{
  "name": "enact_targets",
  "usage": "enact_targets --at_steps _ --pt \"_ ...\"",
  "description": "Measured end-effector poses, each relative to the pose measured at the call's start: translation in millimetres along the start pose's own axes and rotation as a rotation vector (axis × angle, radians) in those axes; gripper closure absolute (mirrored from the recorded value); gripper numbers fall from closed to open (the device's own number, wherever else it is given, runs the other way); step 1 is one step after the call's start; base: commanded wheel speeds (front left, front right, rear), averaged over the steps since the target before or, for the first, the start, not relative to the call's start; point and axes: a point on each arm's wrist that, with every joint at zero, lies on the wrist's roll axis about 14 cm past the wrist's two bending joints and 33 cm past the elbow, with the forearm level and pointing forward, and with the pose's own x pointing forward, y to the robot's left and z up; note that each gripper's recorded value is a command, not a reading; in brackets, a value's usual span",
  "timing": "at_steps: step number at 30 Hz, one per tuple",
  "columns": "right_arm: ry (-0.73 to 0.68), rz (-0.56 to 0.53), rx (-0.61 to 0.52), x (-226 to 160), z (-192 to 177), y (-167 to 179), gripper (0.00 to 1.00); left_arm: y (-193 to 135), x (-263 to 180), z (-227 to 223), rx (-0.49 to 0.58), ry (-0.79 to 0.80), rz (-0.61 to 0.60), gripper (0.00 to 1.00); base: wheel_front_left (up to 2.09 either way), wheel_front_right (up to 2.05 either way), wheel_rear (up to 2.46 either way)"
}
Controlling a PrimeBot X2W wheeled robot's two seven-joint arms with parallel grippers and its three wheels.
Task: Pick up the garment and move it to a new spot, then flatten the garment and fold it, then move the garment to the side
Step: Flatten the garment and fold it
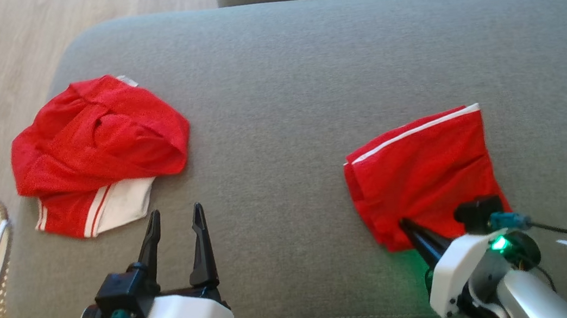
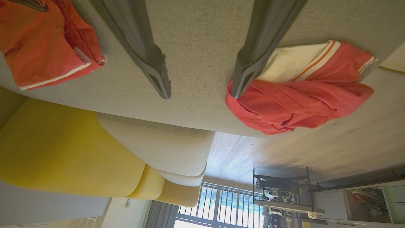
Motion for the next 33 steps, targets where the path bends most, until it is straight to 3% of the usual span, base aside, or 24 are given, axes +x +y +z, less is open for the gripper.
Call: enact_targets --at_steps 13,17,23,33 --pt "0.107 -0.017 0.045 -25 -21 -1 1.0 -16 4 1 -0.004 -0.006 -0.054 0.0 0.0 0.0 0.0" --pt "0.082 -0.023 0.045 -30 -16 -1 1.0 -17 1 2 0.002 -0.01 -0.06 0.0 0.0 0.0 0.0" --pt "-0.125 -0.047 0.065 -37 33 -8 1.0 -19 -5 0 -0.002 -0.005 -0.069 0.0 0.0 0.0 0.0" --pt "-0.552 -0.227 -0.011 -92 122 -60 1.0 -31 6 22 -0.005 -0.075 -0.11 0.0 0.0 0.0 0.0"
